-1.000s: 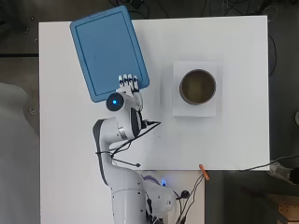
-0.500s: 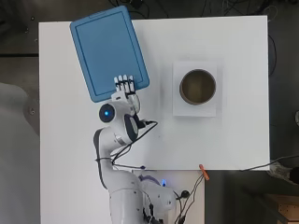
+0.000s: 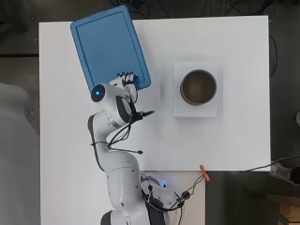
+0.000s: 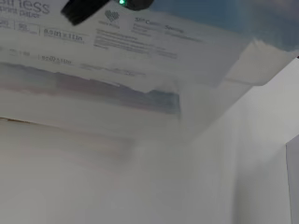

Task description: Teleoperate dual arm-hand system to remove items from a box

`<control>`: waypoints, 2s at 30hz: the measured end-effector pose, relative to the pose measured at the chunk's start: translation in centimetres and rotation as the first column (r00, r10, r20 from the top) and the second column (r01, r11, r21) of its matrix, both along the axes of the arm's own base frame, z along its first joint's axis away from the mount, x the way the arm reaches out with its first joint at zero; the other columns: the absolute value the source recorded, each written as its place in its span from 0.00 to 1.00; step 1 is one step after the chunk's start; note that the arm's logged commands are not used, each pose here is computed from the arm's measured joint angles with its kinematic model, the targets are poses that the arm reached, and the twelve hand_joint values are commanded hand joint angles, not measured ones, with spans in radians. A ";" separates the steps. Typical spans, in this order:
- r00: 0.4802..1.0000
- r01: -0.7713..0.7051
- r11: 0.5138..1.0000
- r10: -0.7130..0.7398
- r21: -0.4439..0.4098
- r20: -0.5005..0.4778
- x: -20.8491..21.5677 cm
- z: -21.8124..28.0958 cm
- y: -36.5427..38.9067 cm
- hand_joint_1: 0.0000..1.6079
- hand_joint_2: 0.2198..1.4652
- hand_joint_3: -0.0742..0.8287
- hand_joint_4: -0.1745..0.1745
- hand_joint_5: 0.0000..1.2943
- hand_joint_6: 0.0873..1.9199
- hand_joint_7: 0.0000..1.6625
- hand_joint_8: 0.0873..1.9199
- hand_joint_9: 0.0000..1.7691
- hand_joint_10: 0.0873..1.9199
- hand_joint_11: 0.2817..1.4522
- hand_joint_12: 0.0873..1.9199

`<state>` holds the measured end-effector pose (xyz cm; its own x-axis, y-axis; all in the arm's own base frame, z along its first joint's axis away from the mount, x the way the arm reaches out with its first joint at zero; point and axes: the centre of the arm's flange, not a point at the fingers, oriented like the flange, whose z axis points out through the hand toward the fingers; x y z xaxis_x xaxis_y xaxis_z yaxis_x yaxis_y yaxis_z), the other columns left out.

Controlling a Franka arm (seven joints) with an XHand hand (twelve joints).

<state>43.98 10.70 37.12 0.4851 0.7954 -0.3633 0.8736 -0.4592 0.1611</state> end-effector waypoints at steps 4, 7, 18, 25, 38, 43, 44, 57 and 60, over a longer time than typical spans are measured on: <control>0.998 -0.058 0.989 0.061 0.133 -0.017 0.9 2.9 0.2 0.84 0.75 0.08 0.00 0.62 0.60 0.51 0.60 0.53 0.58 0.30 0.30; 0.993 -0.121 0.983 0.118 0.140 0.024 1.1 7.5 1.8 0.84 0.77 0.08 0.08 0.59 0.59 0.47 0.67 0.51 0.67 0.29 0.50; 0.942 -0.317 0.932 0.288 0.173 0.174 0.1 12.5 4.2 0.83 0.77 0.08 0.01 0.55 0.71 0.49 0.58 0.55 0.51 0.41 0.07; 0.772 -0.628 0.769 0.594 0.120 0.226 1.8 16.8 8.3 0.84 0.78 0.08 0.00 0.48 0.75 0.49 0.64 0.52 0.53 0.39 0.00; 0.410 -0.907 0.375 0.890 0.190 0.199 -3.2 14.5 16.8 0.83 0.81 0.08 0.00 0.37 0.90 0.44 0.67 0.54 0.53 0.46 0.00; 0.308 -0.938 0.236 0.901 0.252 0.304 -9.7 18.6 15.9 0.85 0.74 0.08 0.01 0.51 0.68 0.56 0.51 0.63 0.49 0.44 0.29; 0.304 -0.936 0.227 0.907 0.269 0.293 -10.6 18.9 15.8 0.85 0.73 0.08 0.02 0.54 0.64 0.57 0.49 0.64 0.48 0.38 0.39; 0.373 -0.886 0.250 0.884 0.391 0.280 -22.1 24.4 9.3 0.57 0.84 0.07 0.29 0.35 0.65 0.42 0.53 0.46 0.42 0.23 0.40; 0.477 -0.843 0.351 0.839 0.408 0.262 -22.2 24.2 8.2 0.18 0.76 0.08 0.59 0.40 0.09 0.42 0.06 0.45 0.05 0.29 0.03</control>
